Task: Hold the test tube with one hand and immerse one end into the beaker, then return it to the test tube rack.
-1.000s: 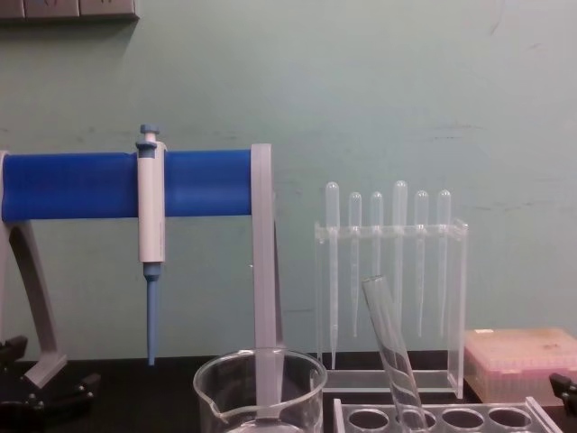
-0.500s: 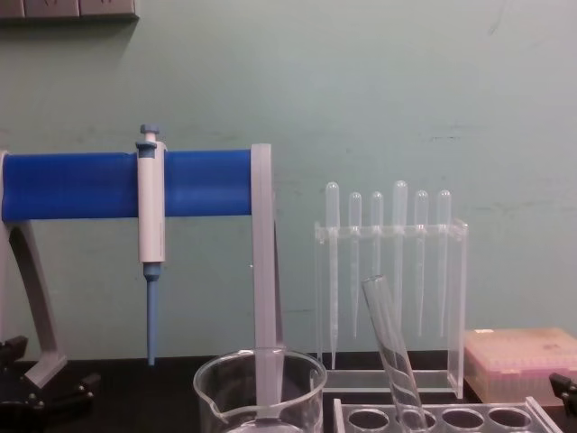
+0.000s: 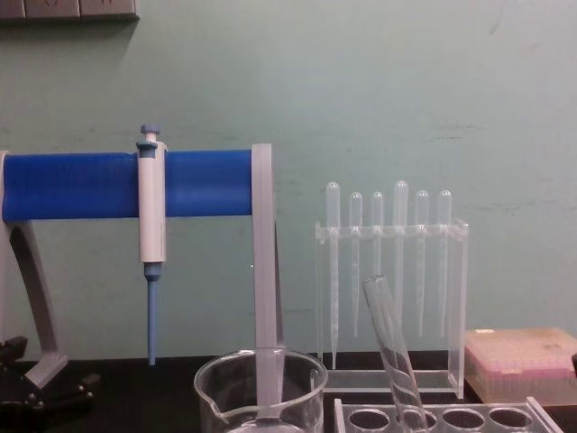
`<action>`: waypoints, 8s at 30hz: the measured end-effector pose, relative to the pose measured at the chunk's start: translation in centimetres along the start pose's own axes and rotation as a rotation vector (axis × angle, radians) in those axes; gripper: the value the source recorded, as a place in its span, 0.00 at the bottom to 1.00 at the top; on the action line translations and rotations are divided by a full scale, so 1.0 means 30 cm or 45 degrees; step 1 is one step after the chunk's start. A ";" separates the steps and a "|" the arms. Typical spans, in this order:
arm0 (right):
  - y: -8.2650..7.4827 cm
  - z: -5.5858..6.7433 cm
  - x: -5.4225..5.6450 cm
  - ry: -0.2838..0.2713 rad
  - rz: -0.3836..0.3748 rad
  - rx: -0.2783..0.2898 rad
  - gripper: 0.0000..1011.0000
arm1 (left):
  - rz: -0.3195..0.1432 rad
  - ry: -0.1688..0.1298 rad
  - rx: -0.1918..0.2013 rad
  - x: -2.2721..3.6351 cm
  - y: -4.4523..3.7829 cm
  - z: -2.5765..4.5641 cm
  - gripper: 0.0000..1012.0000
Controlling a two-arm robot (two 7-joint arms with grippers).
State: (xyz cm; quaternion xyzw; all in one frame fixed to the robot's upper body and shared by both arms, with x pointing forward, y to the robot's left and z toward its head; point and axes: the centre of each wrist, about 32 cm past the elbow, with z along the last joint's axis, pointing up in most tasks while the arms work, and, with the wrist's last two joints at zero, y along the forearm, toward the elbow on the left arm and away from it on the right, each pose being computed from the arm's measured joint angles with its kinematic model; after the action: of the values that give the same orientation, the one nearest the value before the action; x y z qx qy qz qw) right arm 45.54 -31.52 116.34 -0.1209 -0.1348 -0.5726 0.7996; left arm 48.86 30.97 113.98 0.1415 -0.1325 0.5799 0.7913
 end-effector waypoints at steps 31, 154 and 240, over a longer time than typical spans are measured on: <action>0.216 0.268 -0.085 0.173 0.732 -0.064 0.99 | 0.000 0.000 0.000 0.000 0.000 0.000 0.99; 0.113 0.395 -0.070 0.340 0.590 0.214 0.22 | 0.000 0.000 0.000 0.000 0.000 0.000 0.99; 0.113 0.395 -0.070 0.340 0.590 0.214 0.22 | 0.000 0.000 0.000 0.000 0.000 0.000 0.99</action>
State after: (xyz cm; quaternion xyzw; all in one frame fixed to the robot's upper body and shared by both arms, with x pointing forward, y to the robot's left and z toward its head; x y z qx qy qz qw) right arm 47.18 -24.49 126.54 -0.0053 -0.0439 -0.3723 0.9271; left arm 48.86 30.97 113.98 0.1415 -0.1325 0.5800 0.7913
